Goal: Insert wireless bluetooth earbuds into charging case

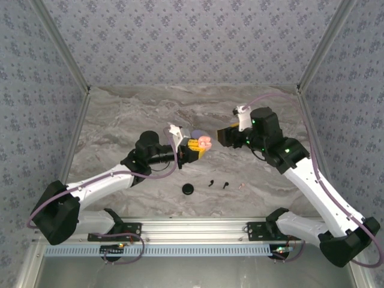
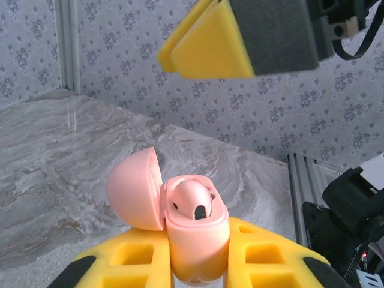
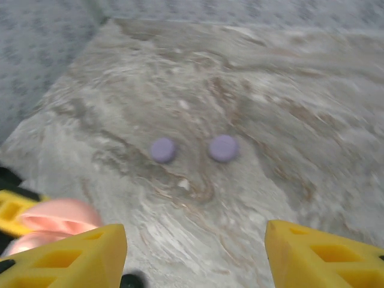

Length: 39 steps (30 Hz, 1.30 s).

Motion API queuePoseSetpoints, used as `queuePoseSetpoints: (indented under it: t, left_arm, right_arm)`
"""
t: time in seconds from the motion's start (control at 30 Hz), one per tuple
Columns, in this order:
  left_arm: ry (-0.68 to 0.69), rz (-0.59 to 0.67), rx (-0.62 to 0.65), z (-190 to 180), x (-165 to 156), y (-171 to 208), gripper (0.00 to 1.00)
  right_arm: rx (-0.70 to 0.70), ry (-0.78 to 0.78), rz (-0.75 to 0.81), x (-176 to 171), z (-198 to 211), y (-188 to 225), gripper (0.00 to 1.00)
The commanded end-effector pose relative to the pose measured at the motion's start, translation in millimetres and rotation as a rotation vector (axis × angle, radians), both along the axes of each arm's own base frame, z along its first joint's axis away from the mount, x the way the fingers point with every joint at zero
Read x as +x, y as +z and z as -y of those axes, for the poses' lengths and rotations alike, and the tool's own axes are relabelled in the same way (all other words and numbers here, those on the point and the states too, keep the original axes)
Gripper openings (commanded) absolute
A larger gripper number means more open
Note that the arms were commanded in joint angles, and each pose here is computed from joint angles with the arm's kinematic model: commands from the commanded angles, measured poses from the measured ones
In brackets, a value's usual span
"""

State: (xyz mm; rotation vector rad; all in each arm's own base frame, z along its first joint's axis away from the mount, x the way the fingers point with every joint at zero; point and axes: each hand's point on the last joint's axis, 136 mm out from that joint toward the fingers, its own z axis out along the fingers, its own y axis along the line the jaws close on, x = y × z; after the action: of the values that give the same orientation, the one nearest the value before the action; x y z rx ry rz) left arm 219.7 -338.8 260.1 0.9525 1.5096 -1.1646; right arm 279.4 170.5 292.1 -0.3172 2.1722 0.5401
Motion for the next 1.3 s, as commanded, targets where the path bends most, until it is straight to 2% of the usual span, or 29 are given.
queuePoseSetpoints:
  t: [0.0, 0.2, 0.37, 0.47, 1.27]
  left_arm:
    - [0.025, 0.074, -0.028, -4, -1, 14, 0.00]
    - [0.034, 0.090, -0.010, -7, -2, 12, 0.00]
    - [0.032, 0.096, -0.008, -7, -3, 12, 0.00]
    - [0.031, 0.095, -0.006, -8, -3, 11, 0.00]
    - [0.046, 0.116, 0.013, -13, -4, 10, 0.00]
  right_arm:
    - [-0.040, -0.191, -0.238, -21, 43, -56, 0.65]
    - [-0.105, -0.362, -0.498, -52, 81, -145, 0.65]
    - [-0.095, -0.396, -0.663, -70, 79, -209, 0.58]
    - [-0.134, -0.398, -0.726, -76, 78, -230, 0.54]
    - [-0.272, -0.378, -0.832, -85, 69, -280, 0.38]
